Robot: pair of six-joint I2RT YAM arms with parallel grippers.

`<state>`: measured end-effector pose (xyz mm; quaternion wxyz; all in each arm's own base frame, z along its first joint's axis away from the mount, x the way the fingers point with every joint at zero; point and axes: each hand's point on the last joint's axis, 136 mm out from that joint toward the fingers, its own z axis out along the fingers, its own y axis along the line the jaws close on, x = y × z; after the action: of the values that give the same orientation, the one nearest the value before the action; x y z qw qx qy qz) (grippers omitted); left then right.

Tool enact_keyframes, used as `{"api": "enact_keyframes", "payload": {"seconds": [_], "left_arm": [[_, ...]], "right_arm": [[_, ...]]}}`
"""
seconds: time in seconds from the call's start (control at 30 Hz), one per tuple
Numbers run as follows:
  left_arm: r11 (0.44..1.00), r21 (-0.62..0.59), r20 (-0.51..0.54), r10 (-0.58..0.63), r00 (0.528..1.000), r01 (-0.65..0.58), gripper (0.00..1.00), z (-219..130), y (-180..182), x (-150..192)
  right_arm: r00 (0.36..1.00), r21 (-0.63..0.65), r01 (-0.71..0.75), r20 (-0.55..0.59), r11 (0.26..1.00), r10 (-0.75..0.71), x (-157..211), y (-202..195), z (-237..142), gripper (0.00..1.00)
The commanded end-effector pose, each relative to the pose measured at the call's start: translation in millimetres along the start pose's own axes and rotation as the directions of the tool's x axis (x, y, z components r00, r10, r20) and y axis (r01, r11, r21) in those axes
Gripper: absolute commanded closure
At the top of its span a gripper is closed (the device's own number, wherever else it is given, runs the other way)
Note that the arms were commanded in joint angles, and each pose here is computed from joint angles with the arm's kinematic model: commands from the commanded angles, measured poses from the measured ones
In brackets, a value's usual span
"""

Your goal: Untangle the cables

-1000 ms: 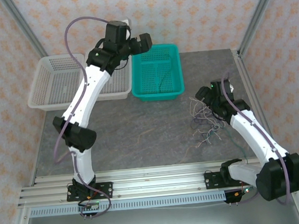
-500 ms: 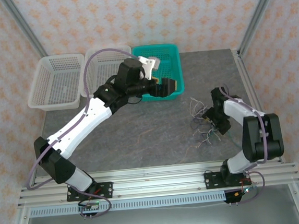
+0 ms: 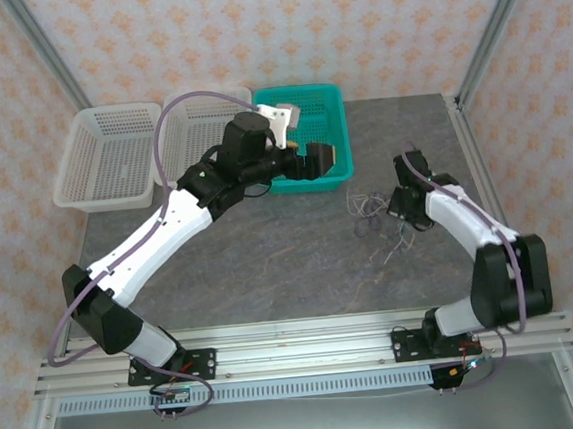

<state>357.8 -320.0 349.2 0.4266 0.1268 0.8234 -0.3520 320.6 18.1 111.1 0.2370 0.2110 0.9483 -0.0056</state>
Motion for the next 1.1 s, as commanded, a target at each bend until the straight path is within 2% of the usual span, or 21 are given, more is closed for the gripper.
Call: {"api": "enact_keyframes", "payload": {"seconds": [0.0,0.1,0.17,0.2,0.27,0.33,0.37,0.4,0.47,0.57,0.6,0.7,0.8,0.87,0.93,1.07], "left_arm": [[0.996,-0.067,0.097,-0.056,0.994,0.063,0.0,-25,4,-30],[0.973,-0.118,0.131,-0.18,0.975,0.196,0.04,-32,25,-40],[0.955,-0.124,0.154,-0.248,0.956,0.268,0.07,-37,38,-46],[0.95,-0.118,0.158,-0.268,0.95,0.288,0.08,-38,42,-49],[0.944,-0.122,0.144,-0.29,0.946,0.308,0.1,-41,48,-50],[0.939,-0.116,0.103,-0.314,0.944,0.325,0.1,-39,48,-48],[0.936,-0.116,0.078,-0.326,0.942,0.333,0.11,-37,48,-45],[0.933,-0.113,0.043,-0.338,0.94,0.341,0.11,-33,46,-41],[0.923,-0.115,-0.03,-0.372,0.928,0.366,0.11,-24,44,-32],[0.892,-0.137,-0.129,-0.447,0.885,0.431,0.11,-4,46,-11],[0.881,-0.144,-0.149,-0.469,0.87,0.451,0.11,4,48,-5],[0.849,-0.166,-0.196,-0.527,0.827,0.502,0.1,26,53,16],[0.824,-0.176,-0.222,-0.566,0.794,0.538,0.1,51,56,30],[0.825,-0.139,-0.243,-0.564,0.789,0.547,0.1,69,48,31],[0.847,-0.07,-0.26,-0.526,0.81,0.527,0.1,89,32,27],[0.865,-0.053,-0.283,-0.492,0.823,0.499,0.11,124,25,32]], "right_arm": [[0.92,0.001,0.258,0.304,0.966,-0.246,-62,23,-61,1.0],[0.827,-0.005,0.443,0.389,0.897,-0.406,-69,47,-89,1.0],[0.741,-0.059,0.599,0.421,0.799,-0.524,-58,70,-95,1.0],[0.67,-0.093,0.688,0.462,0.72,-0.581,-49,82,-106,1.0],[0.478,-0.116,0.86,0.52,0.496,-0.708,-20,101,-112,1.0],[0.246,-0.065,0.965,0.559,0.254,-0.792,12,109,-112,1.0],[0.156,-0.037,0.986,0.565,0.164,-0.81,23,109,-111,1.0],[0.071,0.003,0.996,0.562,0.089,-0.824,30,108,-110,1.0],[-0.035,0.066,0.998,0.533,0.001,-0.845,37,103,-104,1.0],[-0.247,0.158,0.968,0.467,-0.195,-0.849,49,95,-97,1.0],[-0.302,0.191,0.952,0.455,-0.239,-0.838,52,95,-95,1.0],[-0.397,0.269,0.915,0.459,-0.302,-0.794,55,100,-97,1.0],[-0.458,0.307,0.885,0.426,-0.351,-0.781,57,104,-94,1.0],[-0.464,0.312,0.881,0.431,-0.355,-0.774,57,108,-93,1.0],[-0.463,0.312,0.882,0.444,-0.352,-0.767,56,114,-94,1.0],[-0.464,0.309,0.883,0.455,-0.354,-0.76,57,119,-93,1.0]]}}
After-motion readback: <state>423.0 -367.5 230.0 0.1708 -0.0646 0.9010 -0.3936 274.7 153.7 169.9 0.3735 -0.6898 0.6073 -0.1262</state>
